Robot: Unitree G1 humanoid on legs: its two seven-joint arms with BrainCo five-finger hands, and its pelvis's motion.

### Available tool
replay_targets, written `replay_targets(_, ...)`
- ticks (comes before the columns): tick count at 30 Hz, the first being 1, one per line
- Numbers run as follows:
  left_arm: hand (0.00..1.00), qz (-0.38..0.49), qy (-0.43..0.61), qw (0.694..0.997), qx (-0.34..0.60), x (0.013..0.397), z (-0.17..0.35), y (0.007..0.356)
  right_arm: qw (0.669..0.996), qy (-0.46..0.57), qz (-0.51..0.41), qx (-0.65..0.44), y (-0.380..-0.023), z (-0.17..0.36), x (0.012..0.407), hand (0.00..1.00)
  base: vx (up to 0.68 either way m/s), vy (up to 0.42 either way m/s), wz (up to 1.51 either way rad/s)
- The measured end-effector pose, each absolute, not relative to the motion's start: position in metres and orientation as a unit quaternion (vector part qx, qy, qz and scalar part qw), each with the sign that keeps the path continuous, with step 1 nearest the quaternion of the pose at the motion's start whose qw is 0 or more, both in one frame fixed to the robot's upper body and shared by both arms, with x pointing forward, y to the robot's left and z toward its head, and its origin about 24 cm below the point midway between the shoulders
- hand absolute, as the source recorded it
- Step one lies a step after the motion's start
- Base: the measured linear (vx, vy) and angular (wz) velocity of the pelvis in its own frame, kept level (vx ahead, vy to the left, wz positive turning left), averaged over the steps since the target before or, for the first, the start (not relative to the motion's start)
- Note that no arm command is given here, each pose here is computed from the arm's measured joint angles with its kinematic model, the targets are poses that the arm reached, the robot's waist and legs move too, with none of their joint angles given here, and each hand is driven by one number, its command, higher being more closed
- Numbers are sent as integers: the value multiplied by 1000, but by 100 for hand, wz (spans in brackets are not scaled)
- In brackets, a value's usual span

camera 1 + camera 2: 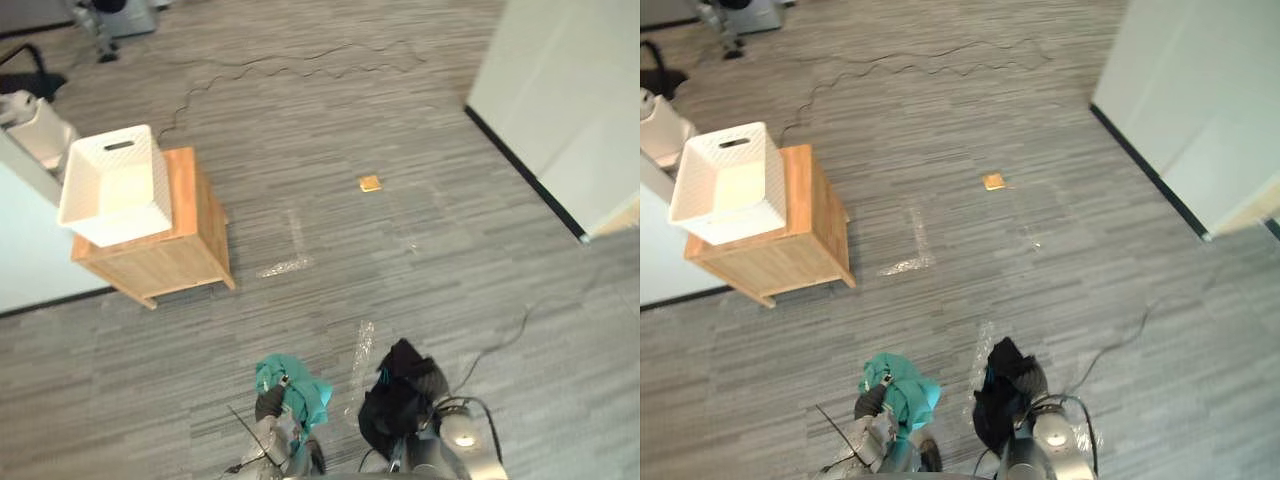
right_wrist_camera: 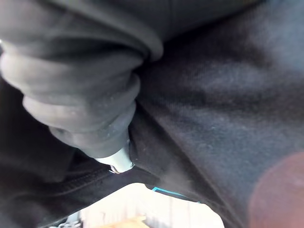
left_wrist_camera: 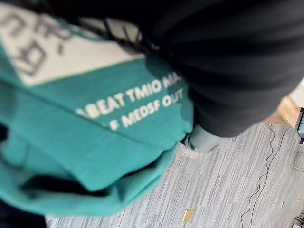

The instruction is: Tidy the bed and pick cloth on bed and put in laundry

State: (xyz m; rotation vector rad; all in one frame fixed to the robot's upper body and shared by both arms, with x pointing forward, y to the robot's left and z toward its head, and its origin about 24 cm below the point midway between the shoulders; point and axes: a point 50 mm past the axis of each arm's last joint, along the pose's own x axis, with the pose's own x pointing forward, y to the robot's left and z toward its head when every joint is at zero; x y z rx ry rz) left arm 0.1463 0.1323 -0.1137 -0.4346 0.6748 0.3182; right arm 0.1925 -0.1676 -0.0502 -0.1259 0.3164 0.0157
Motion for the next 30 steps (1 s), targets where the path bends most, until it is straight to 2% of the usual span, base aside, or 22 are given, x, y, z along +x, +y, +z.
replay_targets(3, 100, 135, 324, 920, -174, 145, -114, 140, 985, 167, 11, -50, -158, -54, 191, 100, 685, -896, 90)
replay_targets(5, 100, 121, 327, 919, -184, 148, -114, 126, 982, 181, 7, -60, -163, -57, 191, 100, 498, -660, 59)
replay_targets(8, 100, 98, 321, 922, -192, 149, -112, 115, 981, 187, 2, -53, -164, -59, 186, 100, 355, -486, 32)
replay_targets(13, 100, 106, 321, 919, -202, 145, -113, 118, 981, 195, 3, -21, -156, -63, 180, 100, 343, -374, -3)
replay_targets(18, 100, 84, 288, 930, -211, 154, -100, 110, 979, 203, 3, -15, -155, -65, 176, 100, 316, -119, 16)
replay_targets(25, 100, 62, 298, 929, -210, 149, -100, 101, 981, 194, 11, -10, -144, -63, 184, 100, 393, 70, 59)
replay_targets(30, 100, 60, 296, 936, -184, 153, -98, 113, 982, 190, 6, 5, -133, -62, 185, 100, 446, 125, 89)
